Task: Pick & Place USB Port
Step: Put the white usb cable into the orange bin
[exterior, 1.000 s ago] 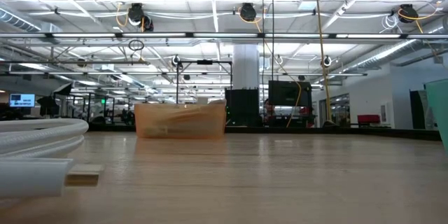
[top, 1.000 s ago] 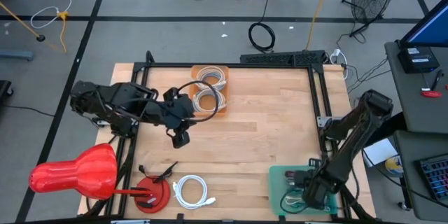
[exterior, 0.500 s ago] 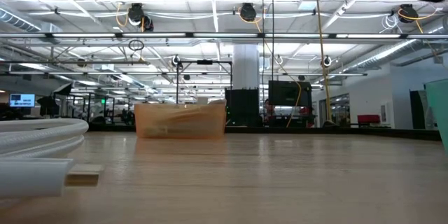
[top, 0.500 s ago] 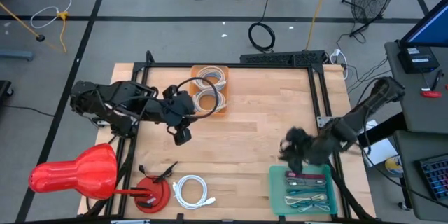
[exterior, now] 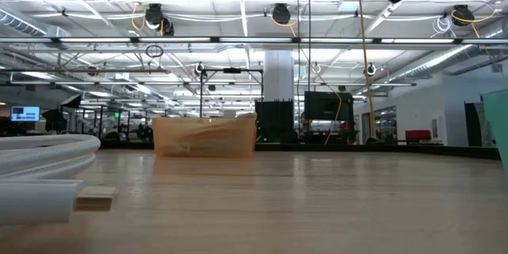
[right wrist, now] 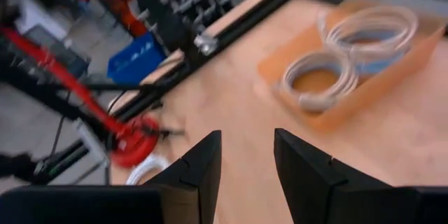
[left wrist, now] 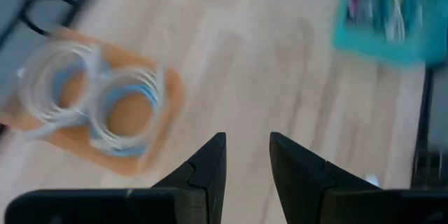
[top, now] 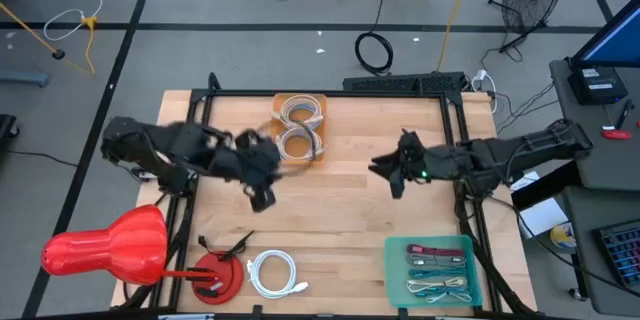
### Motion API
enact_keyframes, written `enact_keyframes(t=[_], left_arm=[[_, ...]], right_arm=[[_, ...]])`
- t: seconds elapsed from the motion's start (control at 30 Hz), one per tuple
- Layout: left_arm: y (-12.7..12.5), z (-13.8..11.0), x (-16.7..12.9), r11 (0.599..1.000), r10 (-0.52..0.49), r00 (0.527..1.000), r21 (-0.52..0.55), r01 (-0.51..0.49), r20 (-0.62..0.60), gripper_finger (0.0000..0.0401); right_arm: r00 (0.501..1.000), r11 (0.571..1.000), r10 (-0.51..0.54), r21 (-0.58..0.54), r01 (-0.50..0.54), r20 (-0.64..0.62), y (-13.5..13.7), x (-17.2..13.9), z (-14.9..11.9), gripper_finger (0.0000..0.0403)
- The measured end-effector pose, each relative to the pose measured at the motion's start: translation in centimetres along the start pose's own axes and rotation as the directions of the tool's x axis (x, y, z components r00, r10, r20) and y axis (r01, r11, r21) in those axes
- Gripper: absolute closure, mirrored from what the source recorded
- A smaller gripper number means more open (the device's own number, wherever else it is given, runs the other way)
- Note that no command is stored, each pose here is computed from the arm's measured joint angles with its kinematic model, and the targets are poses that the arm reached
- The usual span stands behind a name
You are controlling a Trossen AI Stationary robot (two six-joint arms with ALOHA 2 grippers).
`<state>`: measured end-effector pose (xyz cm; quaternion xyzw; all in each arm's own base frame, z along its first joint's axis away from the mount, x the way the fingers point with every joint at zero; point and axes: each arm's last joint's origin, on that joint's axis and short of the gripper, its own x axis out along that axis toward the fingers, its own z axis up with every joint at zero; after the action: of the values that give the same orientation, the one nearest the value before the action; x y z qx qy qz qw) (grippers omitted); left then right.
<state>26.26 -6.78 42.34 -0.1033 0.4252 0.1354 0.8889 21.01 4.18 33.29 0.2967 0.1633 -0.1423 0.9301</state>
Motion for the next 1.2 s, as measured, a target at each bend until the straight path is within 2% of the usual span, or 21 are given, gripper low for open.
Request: enact_keyframes(t=[0.17,0.23,0.43,0.57,0.63,0.7,0.77,0.9,1.03,1.2], left_arm=[[-3.2,-4.0,3.2,0.971,-0.092,0.982,0.205,0.126,-0.166,0.029],[-4.5,-5.9,4.6,0.957,-0.114,0.974,0.243,0.161,-0.198,0.029],[-7.1,-11.3,9.3,0.945,-0.171,0.966,0.245,0.216,-0.193,0.029],[-8.1,-14.8,12.9,0.929,-0.279,0.933,0.183,0.322,-0.226,0.0286],[-8.0,-16.0,14.3,0.925,-0.297,0.913,0.154,0.348,-0.278,0.0275],[-8.3,-16.3,15.1,0.917,-0.297,0.906,0.176,0.359,-0.302,0.0257],[-8.6,-16.7,15.6,0.901,-0.268,0.906,0.248,0.356,-0.327,0.0237],[-9.0,-17.6,17.3,0.88,-0.223,0.898,0.319,0.353,-0.379,0.0201],[-8.8,-18.7,19.3,0.885,-0.148,0.88,0.337,0.321,-0.451,0.0184],[-8.9,-20.3,21.5,0.897,-0.047,0.859,0.357,0.261,-0.51,0.0183]], right_arm=[[0.996,0.999,-0.037,-0.009,0.037,0.08,-1.0,0.6,1.6,0.0277],[0.994,0.998,-0.055,-0.007,0.056,0.092,-1.4,0.7,1.9,0.0277],[0.991,0.996,-0.084,-0.009,0.085,0.109,-2.0,0.9,2.4,0.0277],[0.99,0.995,-0.094,-0.008,0.096,0.107,-2.2,0.9,2.5,0.0277],[0.99,0.995,-0.1,-0.013,0.101,0.101,-2.3,1.0,2.4,0.0277],[0.99,0.995,-0.101,-0.008,0.102,0.101,-2.5,1.2,2.0,0.0277],[0.99,0.994,-0.105,0.008,0.105,0.093,-3.0,1.7,1.2,0.0277],[0.993,0.996,-0.05,0.084,0.041,0.108,-3.7,2.8,-0.3,0.0277],[0.993,0.99,0.022,0.135,-0.037,0.112,-4.5,3.6,-1.8,0.0277],[0.989,0.99,0.082,0.102,-0.094,0.121,-4.4,3.8,-2.6,0.0277]])
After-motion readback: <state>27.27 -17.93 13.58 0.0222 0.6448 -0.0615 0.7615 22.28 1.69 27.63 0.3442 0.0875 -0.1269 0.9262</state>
